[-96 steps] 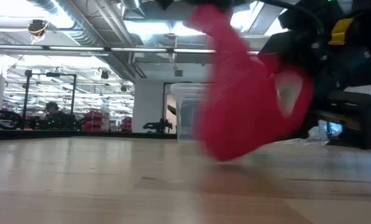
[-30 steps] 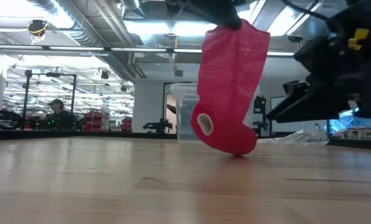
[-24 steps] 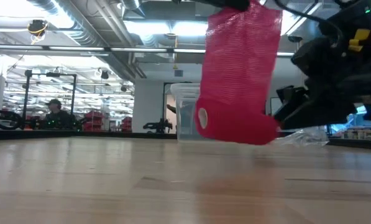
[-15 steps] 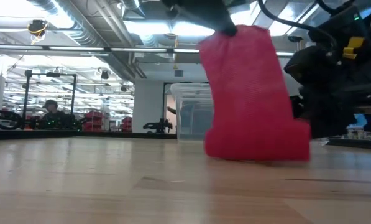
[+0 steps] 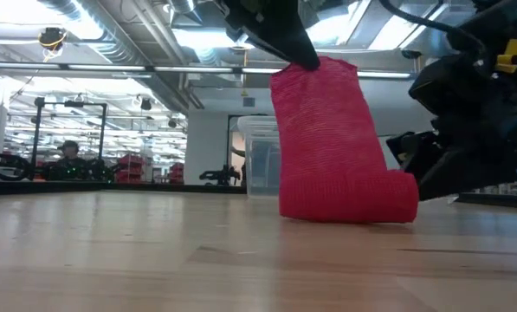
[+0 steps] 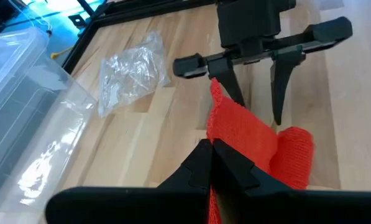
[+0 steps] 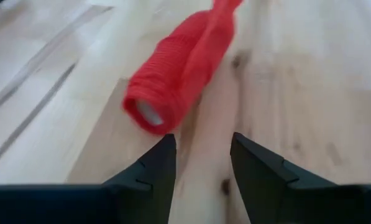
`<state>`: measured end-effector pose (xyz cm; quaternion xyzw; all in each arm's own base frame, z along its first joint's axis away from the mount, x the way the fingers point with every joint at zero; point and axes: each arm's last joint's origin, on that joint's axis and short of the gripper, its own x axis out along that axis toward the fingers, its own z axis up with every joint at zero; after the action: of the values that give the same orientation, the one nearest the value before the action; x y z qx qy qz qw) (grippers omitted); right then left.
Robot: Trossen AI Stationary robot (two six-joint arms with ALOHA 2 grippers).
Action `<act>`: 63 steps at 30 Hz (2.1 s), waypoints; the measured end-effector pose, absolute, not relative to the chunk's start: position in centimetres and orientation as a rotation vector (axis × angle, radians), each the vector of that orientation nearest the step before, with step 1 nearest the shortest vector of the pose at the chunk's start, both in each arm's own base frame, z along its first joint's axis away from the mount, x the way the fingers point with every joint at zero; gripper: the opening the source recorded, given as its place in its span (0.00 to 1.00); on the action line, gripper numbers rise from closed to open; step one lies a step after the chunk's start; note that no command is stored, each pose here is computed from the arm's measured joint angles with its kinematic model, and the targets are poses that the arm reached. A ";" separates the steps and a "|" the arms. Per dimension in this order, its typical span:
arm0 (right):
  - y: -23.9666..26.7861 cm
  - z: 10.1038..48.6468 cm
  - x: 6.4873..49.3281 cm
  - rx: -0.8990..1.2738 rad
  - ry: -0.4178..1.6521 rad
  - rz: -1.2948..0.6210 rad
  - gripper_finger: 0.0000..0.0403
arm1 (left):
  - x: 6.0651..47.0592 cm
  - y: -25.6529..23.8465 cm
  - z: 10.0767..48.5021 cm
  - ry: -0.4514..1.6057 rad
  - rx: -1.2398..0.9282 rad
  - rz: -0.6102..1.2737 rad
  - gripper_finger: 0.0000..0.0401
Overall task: Roll bandage
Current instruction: Roll the red bandage
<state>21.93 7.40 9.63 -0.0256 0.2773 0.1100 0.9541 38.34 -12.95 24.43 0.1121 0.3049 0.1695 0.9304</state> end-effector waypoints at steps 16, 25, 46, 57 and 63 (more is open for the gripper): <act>7.6 10.0 22.3 -0.021 0.529 0.251 0.38 | 38.2 -13.0 24.2 0.643 0.219 0.355 0.01; 7.9 8.8 23.5 -0.047 0.580 0.231 0.38 | 38.1 -13.0 24.2 0.645 0.221 0.355 0.01; 8.6 9.7 26.7 -0.135 0.473 0.133 0.38 | 37.9 -13.5 24.2 0.643 0.208 0.346 0.01; 9.1 8.1 28.2 -0.194 0.491 0.128 0.04 | 37.8 -13.9 24.2 0.642 0.210 0.338 0.01; 9.9 8.2 27.9 -0.241 0.484 0.137 0.05 | 37.8 -14.2 25.3 0.603 0.253 0.341 0.01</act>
<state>27.87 9.94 8.19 -0.1189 0.2389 0.0677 0.9613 37.84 -14.25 25.26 0.1236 0.2949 0.1665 0.9327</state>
